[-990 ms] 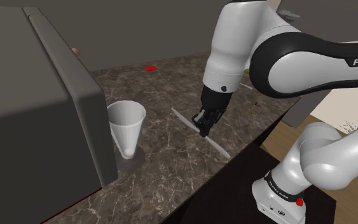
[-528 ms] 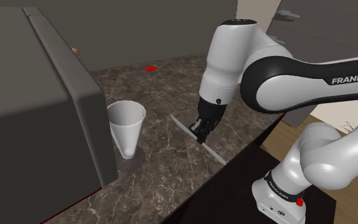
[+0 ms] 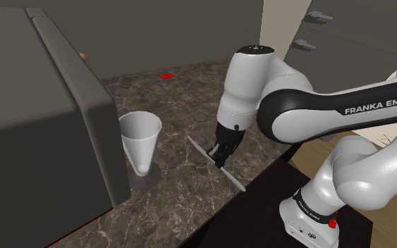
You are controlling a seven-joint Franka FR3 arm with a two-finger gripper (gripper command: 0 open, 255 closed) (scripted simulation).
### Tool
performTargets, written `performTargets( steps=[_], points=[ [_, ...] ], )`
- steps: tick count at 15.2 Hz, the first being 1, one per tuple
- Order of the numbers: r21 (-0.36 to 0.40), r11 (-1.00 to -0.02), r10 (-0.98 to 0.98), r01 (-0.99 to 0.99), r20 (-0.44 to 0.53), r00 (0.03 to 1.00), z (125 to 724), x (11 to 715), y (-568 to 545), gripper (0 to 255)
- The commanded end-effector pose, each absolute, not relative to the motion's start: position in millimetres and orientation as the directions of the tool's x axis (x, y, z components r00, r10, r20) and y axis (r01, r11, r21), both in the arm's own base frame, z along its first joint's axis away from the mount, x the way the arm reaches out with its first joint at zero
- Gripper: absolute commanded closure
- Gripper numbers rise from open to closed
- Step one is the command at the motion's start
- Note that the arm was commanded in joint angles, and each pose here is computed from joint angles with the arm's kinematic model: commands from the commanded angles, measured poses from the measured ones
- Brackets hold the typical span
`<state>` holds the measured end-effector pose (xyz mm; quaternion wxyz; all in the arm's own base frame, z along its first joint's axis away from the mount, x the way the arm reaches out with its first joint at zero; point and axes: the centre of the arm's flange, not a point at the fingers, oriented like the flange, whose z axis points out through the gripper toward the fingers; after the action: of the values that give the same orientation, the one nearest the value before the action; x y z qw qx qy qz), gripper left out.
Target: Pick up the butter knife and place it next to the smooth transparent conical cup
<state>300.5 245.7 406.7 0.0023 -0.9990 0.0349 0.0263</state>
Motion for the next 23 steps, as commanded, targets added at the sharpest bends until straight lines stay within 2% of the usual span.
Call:
performTargets(
  steps=[1,6,14,15,20,23],
  points=[
    [-0.003,-0.998,-0.07,-0.07,-0.052,0.996,396,301,244,255],
    [-0.003,-0.998,-0.07,-0.07,-0.052,0.996,370,301,244,255],
    [-0.003,-0.998,-0.07,-0.07,-0.052,0.996,369,301,244,255],
    [-0.003,-0.998,-0.07,-0.07,-0.052,0.996,369,301,244,0],
    [-0.003,-0.998,-0.07,-0.07,-0.052,0.996,369,301,244,0],
    [-0.003,-0.998,-0.07,-0.07,-0.052,0.996,409,303,244,0]
  ],
)
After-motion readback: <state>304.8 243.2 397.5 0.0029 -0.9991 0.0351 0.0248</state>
